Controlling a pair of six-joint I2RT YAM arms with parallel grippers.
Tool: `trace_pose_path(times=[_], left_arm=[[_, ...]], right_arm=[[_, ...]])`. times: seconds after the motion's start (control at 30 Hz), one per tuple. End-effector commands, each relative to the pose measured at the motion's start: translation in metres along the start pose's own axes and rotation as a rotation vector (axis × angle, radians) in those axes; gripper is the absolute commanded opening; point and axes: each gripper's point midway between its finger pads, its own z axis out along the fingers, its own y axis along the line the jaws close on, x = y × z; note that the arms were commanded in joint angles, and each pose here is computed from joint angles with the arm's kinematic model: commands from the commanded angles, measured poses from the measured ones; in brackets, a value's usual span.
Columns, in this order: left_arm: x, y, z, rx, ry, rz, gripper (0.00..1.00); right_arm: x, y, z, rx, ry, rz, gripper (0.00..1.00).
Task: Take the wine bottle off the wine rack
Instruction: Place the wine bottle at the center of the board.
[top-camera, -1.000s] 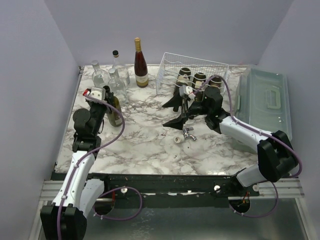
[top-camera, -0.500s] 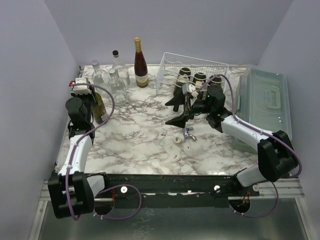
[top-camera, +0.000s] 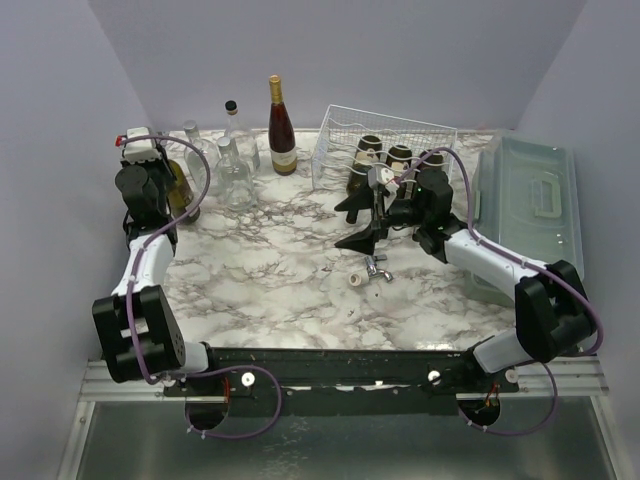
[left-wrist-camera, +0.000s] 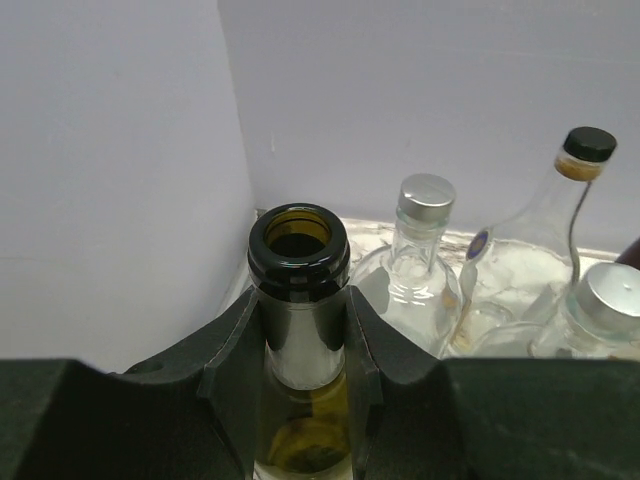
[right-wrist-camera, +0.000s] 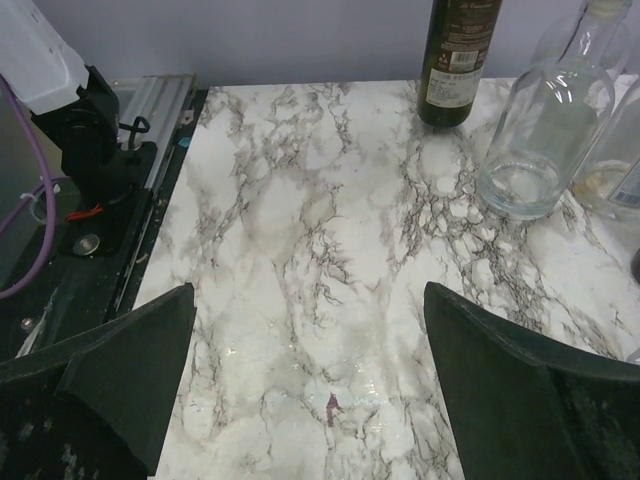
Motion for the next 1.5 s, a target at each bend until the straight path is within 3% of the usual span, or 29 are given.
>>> trace_pose_path(times=[0.0, 0.63, 0.73, 0.93, 1.03, 1.23, 1.27, 1.3, 1.47], left_arm=[[-0.055, 0.015, 0.020, -0.043, -0.170, -0.010, 0.00], [-0.030, 0.030, 0.053, -0.088, -0.115, 0.013, 0.09], [-0.023, 0.030, 0.054, -0.088, -0.100, 0.012, 0.21], [-0.018, 0.036, 0.051, -0.122, -0.090, 0.007, 0.70], [-0.020, 0.038, 0.048, -0.134, -0.092, -0.001, 0.86], [-0.024, 0.036, 0.036, -0.144, -0.097, -0.044, 0.97], [-0.026, 0.017, 0.035, -0.107, -0.098, -0.063, 0.99], [-0.025, 0.034, 0.029, -0.143, -0.097, -0.074, 0.99], [-0.024, 0.031, 0.007, -0.141, -0.080, -0.181, 0.99]], right_arm=[[0.007, -0.002, -0.003, -0.015, 0.016, 0.008, 0.99], [0.017, -0.015, -0.013, 0.012, 0.029, 0.041, 0.99], [0.017, -0.016, -0.013, 0.013, 0.030, 0.044, 0.99], [0.020, -0.017, -0.014, 0.016, 0.033, 0.052, 0.99], [0.021, -0.018, -0.015, 0.016, 0.035, 0.056, 0.99], [0.019, -0.019, -0.016, 0.024, 0.034, 0.054, 0.99], [0.019, -0.020, -0.017, 0.025, 0.033, 0.054, 0.99], [0.019, -0.020, -0.017, 0.028, 0.033, 0.055, 0.99], [0.016, -0.022, -0.020, 0.041, 0.031, 0.053, 0.99]])
